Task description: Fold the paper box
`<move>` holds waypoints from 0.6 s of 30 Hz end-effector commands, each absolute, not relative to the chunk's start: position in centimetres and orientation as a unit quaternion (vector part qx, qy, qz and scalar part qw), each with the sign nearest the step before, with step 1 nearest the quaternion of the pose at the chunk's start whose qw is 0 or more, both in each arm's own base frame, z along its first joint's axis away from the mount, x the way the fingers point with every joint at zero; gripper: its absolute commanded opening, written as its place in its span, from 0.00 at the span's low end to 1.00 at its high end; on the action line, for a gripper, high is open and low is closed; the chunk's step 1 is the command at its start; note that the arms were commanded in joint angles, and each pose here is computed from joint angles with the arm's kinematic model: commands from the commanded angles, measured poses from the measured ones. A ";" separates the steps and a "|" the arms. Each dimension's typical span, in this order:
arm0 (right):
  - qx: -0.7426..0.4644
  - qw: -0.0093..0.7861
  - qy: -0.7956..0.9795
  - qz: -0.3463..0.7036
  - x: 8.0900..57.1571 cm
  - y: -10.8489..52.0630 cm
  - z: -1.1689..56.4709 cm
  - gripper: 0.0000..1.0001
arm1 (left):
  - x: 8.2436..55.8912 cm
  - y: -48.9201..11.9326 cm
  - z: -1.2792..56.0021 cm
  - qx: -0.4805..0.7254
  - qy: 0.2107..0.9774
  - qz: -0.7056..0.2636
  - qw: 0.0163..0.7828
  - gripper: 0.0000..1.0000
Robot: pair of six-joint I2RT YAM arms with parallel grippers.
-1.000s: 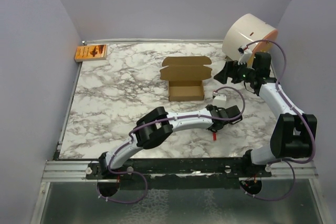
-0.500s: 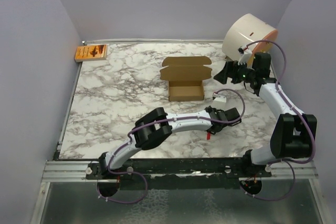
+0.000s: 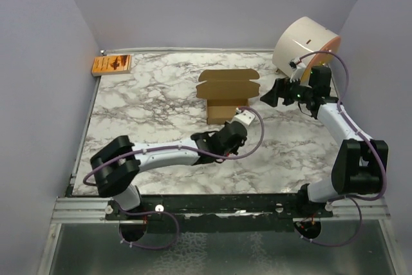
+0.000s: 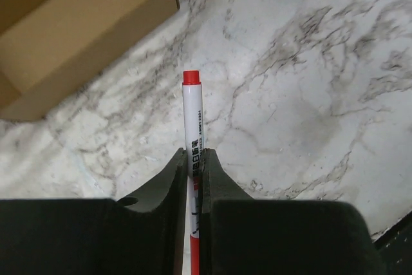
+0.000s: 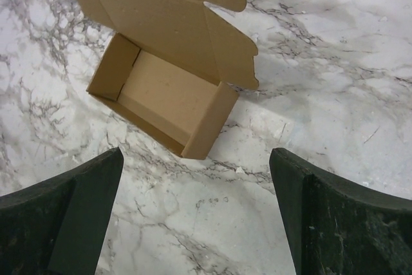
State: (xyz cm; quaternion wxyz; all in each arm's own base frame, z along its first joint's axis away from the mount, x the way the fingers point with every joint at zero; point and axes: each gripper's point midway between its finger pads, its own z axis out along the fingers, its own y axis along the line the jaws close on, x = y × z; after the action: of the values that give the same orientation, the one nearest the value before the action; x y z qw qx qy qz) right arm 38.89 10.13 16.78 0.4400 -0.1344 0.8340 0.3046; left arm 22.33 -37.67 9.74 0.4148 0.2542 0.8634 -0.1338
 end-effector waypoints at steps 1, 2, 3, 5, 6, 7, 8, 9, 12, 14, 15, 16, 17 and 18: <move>-0.196 0.450 0.806 0.330 37.4 11.1 17.8 0.98 | 24.0 -39.8 17.0 0.378 0.742 -0.265 0.487 0.00; -0.203 0.452 0.802 0.333 37.2 11.2 18.0 0.98 | 24.7 -39.5 17.5 0.400 0.726 -0.271 0.489 0.00; -0.208 0.453 0.800 0.335 37.1 11.3 18.1 0.98 | 25.8 -39.2 17.9 0.419 0.714 -0.269 0.493 0.00; -0.213 0.453 0.798 0.334 37.0 11.3 18.1 0.98 | 27.9 -38.8 18.3 0.454 0.692 -0.263 0.496 0.00; -0.214 0.453 0.799 0.333 36.9 11.2 18.0 0.98 | 28.9 -38.9 18.3 0.479 0.677 -0.255 0.496 0.00; -0.213 0.453 0.800 0.332 36.9 11.1 18.0 0.98 | 29.8 -39.0 18.2 0.488 0.675 -0.251 0.493 0.00; -0.213 0.454 0.800 0.329 36.8 11.0 18.0 0.98 | 30.7 -39.2 18.3 0.507 0.663 -0.237 0.496 0.00; -0.212 0.456 0.800 0.328 36.8 10.9 18.0 0.98 | 31.6 -39.3 18.1 0.520 0.658 -0.225 0.495 0.00; -0.215 0.459 0.798 0.327 36.7 10.8 18.2 0.98 | 34.0 -39.4 16.8 0.549 0.654 -0.185 0.486 0.00; -0.215 0.461 0.797 0.327 36.7 10.7 18.4 0.98 | 35.5 -39.0 16.1 0.553 0.659 -0.167 0.482 0.00; -0.215 0.460 0.796 0.329 36.7 10.7 18.3 0.98 | 36.1 -39.0 16.3 0.556 0.657 -0.163 0.482 0.00; -0.216 0.460 0.796 0.329 36.7 10.7 18.3 0.98 | 36.5 -39.0 16.1 0.559 0.656 -0.160 0.481 0.00; -0.216 0.459 0.796 0.330 36.7 10.7 18.3 0.98 | 36.9 -38.9 15.7 0.560 0.658 -0.155 0.480 0.00; -0.215 0.458 0.796 0.331 36.7 10.7 18.3 0.98 | 37.3 -38.8 15.4 0.561 0.659 -0.150 0.478 0.00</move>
State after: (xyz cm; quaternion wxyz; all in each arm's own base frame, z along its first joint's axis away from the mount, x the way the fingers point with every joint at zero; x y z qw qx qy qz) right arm 37.31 10.57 17.75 0.4558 -0.2029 0.8047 0.3217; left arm 36.00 -39.20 15.96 0.4869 0.5182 0.6823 -0.1700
